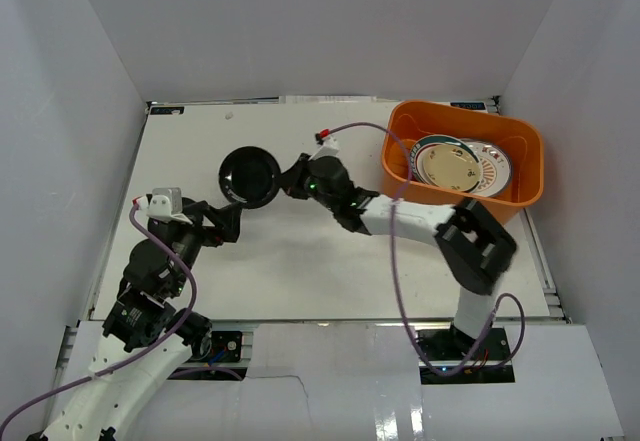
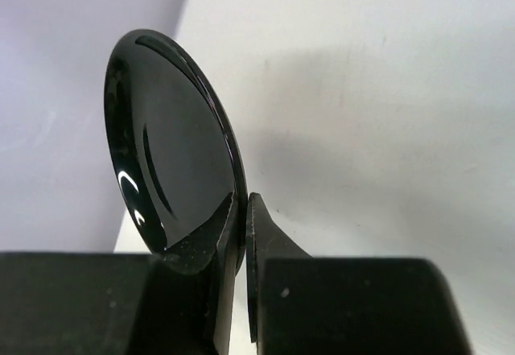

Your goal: Place the plates into the plastic bin on the countertop

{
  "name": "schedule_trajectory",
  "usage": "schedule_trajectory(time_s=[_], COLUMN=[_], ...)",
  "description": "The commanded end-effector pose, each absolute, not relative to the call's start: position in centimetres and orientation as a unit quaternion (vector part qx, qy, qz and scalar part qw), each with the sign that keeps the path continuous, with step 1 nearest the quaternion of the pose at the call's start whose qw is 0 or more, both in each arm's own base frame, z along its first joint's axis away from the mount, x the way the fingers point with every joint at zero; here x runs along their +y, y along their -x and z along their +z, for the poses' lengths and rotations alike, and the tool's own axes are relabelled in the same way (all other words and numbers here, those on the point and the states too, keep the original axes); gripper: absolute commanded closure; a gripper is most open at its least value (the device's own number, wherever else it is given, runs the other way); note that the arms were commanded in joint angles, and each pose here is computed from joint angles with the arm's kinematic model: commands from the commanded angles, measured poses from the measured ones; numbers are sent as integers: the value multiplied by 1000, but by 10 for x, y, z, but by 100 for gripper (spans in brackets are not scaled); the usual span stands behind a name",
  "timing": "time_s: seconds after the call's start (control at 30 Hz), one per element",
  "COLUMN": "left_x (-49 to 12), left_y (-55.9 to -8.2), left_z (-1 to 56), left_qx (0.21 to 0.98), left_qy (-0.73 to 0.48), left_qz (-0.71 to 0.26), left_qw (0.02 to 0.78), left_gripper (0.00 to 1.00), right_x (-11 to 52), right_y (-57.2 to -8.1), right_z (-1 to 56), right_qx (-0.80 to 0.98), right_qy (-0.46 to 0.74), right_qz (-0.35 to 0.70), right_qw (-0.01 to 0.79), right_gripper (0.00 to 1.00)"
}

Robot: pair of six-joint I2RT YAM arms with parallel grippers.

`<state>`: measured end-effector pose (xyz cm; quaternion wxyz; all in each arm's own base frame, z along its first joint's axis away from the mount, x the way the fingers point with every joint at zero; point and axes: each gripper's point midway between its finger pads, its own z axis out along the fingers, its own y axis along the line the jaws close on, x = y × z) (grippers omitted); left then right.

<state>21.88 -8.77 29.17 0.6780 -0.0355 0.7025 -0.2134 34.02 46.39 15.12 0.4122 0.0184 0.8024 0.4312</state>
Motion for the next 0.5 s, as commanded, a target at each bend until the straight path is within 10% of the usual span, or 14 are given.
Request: schedule_trajectory(time_s=[0.0,0.47], left_x=[-86,-99], left_y=[-217,-217], left_z=[293,288], left_qx=[701,709], left_qy=[33,13], left_qz=[-212,-232], left_qw=[680,666], left_gripper=[2,2], right_x=[375,-18], right_y=[-370,-360], right_z=[249,218], right_qx=[734,762], right_qy=[-34,-233], right_qz=[396,130], right_qw=[551,590], right_gripper=[92,92])
